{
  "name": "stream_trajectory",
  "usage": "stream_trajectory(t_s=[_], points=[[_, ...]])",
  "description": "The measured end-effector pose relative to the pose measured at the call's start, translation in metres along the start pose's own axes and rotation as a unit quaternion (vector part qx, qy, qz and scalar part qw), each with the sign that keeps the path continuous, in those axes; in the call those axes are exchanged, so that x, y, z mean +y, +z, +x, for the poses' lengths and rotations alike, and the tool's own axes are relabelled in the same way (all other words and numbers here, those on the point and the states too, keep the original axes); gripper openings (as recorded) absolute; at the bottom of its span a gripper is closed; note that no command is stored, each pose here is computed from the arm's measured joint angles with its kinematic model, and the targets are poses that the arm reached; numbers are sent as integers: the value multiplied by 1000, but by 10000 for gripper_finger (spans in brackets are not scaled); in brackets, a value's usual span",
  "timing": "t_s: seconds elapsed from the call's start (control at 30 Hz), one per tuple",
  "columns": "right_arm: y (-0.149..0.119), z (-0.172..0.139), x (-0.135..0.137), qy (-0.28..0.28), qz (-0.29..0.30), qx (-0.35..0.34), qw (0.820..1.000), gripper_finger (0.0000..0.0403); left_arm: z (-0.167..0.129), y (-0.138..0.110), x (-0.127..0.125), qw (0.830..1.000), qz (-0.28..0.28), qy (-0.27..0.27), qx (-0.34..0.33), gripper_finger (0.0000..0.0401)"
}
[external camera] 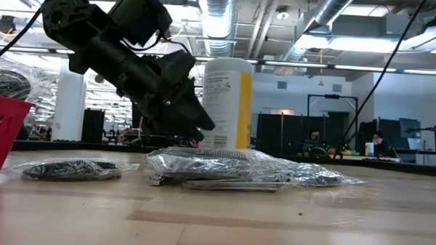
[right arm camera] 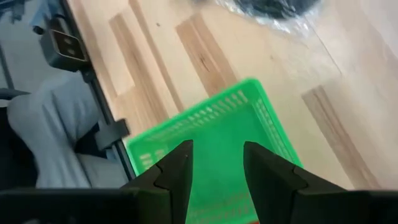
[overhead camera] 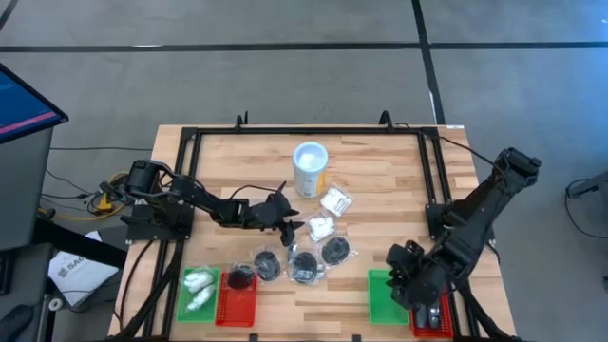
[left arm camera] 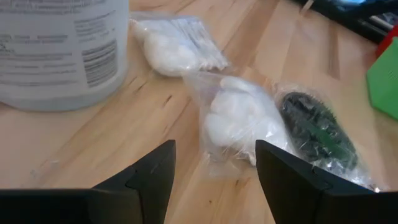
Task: Pick & Place Travel size toiletries
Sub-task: Put the cotton pack into the left green bin
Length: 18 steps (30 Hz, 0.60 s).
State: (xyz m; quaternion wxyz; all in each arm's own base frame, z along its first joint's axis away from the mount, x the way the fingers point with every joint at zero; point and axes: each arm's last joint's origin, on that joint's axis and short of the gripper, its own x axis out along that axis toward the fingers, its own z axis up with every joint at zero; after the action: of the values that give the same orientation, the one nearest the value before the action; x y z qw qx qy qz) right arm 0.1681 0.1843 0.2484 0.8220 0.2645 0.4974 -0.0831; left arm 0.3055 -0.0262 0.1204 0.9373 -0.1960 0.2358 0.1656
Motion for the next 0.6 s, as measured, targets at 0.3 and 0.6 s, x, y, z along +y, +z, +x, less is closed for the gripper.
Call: stream_trajectory(t_s=[0.3, 0.6], points=[[22, 5, 5, 41, -35, -35, 998, 135, 3, -4, 2, 1000, -8, 7, 11, 204], [32, 6, 9, 67, -62, -58, 994, 135, 29, -16, 4, 999, -18, 4, 41, 180]])
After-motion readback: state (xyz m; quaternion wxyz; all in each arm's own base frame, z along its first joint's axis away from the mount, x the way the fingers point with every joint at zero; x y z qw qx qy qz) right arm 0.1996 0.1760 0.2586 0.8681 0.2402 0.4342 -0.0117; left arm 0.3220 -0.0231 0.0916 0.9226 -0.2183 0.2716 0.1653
